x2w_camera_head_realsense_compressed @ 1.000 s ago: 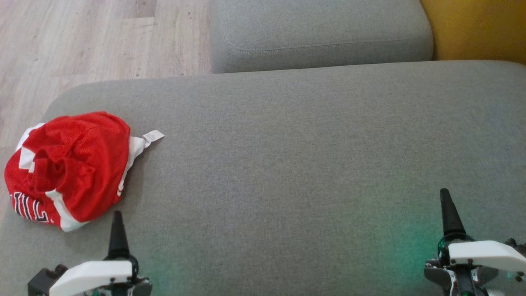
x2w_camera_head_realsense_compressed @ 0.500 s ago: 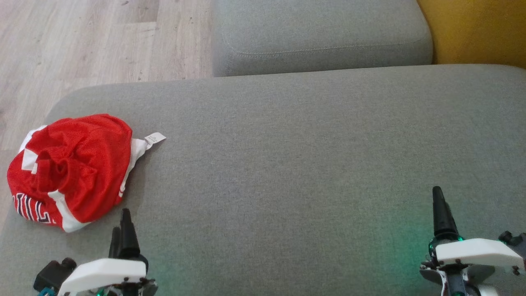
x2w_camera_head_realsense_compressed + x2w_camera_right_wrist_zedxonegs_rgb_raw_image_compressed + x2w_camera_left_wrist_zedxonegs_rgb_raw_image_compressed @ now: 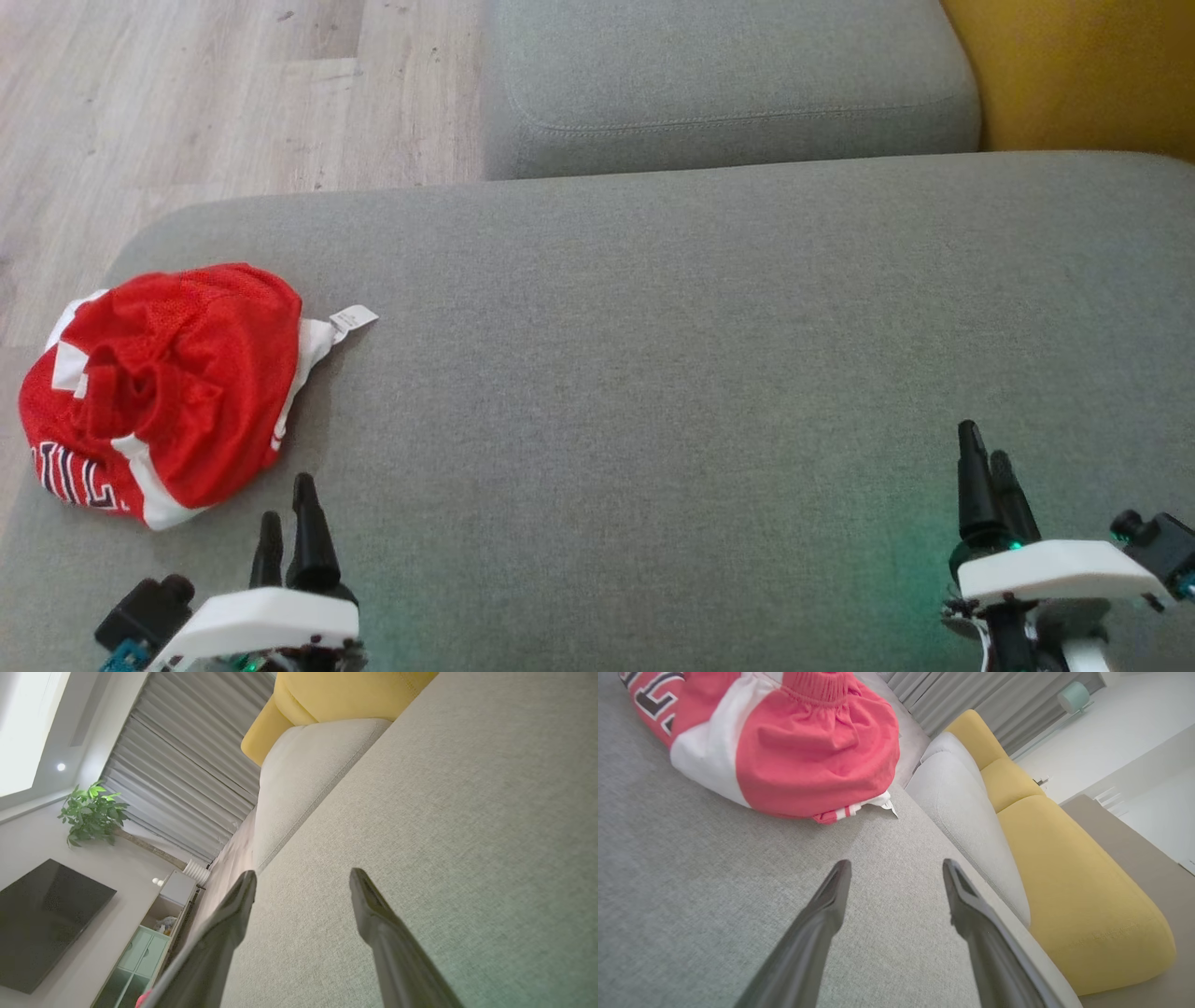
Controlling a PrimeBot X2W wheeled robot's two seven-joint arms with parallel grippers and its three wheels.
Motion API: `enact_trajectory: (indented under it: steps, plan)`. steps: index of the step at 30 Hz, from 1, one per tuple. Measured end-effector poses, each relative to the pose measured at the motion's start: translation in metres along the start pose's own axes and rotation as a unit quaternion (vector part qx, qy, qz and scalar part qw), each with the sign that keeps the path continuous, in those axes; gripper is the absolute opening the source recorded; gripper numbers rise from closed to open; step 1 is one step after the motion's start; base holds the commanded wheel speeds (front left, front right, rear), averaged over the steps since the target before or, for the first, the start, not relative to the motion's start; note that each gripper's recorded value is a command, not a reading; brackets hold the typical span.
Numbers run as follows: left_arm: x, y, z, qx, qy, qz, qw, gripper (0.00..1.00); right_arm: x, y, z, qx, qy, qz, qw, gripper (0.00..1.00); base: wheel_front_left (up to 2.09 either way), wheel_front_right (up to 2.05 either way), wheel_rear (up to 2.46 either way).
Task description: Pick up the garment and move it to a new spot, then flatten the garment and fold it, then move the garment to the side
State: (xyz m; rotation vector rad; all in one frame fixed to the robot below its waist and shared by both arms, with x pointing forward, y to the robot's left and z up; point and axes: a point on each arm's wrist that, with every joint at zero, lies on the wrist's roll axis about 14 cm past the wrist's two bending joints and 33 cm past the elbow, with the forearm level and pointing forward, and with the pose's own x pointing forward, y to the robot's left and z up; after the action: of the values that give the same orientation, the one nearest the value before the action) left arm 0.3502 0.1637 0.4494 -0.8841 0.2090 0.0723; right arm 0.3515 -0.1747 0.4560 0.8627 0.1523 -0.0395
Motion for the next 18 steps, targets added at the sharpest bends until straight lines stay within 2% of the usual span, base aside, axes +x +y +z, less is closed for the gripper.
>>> enact_trajectory:
  steps: [18]
  plan:
    - [-0.003, -0.005, 0.001, 0.098, -0.017, -0.005, 0.995, 1.0, -0.002, 0.014, -0.001, -0.112, -0.008, 0.027, 0.993, 1.0, 0.0, 0.0, 0.0]
